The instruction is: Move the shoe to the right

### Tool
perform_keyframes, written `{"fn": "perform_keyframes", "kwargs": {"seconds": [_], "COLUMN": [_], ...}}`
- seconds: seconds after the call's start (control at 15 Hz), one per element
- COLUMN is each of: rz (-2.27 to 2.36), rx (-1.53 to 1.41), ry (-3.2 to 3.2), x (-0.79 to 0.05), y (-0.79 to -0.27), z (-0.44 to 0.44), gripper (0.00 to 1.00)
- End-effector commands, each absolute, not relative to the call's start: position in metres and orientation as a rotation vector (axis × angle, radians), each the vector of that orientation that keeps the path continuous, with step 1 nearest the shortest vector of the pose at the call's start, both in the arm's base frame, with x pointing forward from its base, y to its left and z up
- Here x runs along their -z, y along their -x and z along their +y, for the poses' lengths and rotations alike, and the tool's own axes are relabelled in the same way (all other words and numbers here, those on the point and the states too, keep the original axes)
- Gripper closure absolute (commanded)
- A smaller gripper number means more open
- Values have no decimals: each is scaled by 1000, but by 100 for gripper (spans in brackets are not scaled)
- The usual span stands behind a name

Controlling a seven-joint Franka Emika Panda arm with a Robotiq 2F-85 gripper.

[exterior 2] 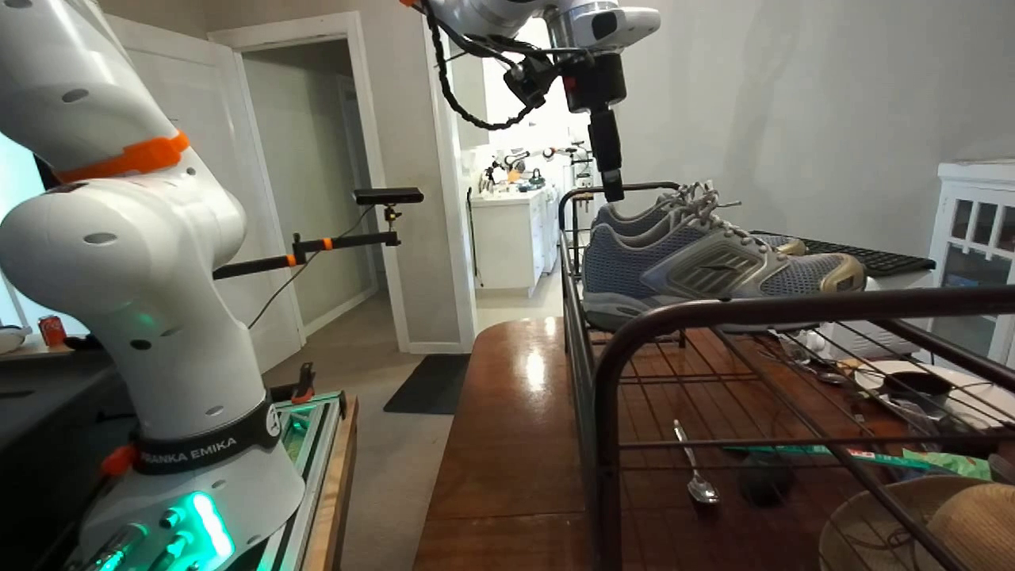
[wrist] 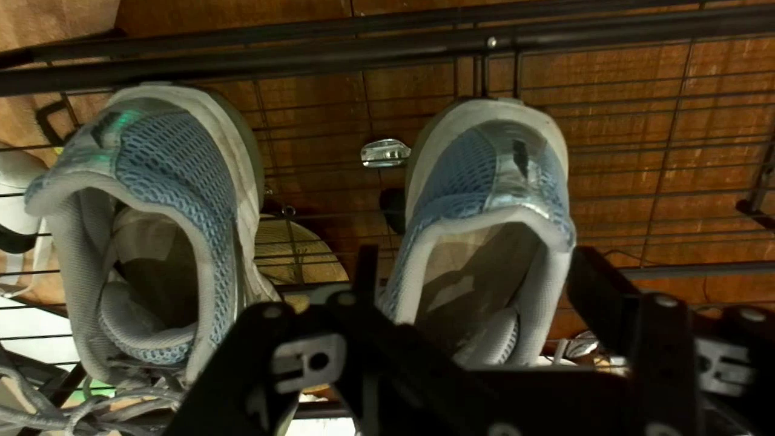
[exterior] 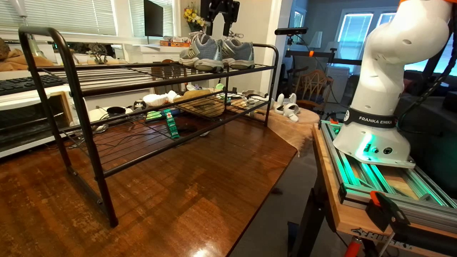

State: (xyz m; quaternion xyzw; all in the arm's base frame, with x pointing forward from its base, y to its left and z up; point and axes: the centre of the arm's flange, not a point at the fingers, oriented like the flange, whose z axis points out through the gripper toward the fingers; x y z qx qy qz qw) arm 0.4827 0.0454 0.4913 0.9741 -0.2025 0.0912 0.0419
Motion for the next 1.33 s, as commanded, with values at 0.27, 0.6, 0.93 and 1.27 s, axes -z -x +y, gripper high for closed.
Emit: {"fn": "perform_keyframes", "kwargs": {"seconds": [0.27, 0.6, 0.93, 1.27], "rz": [-607, -584, -539, -504], "rx": [-389, -568, -647, -684], "ry": [-3040, -3040, -3027, -2987], "x": [-468, -456, -444, -444], "y": [-473, -473, -472, -476], "z": [54, 61, 67, 61], "gripper": [0, 0, 0, 0]}}
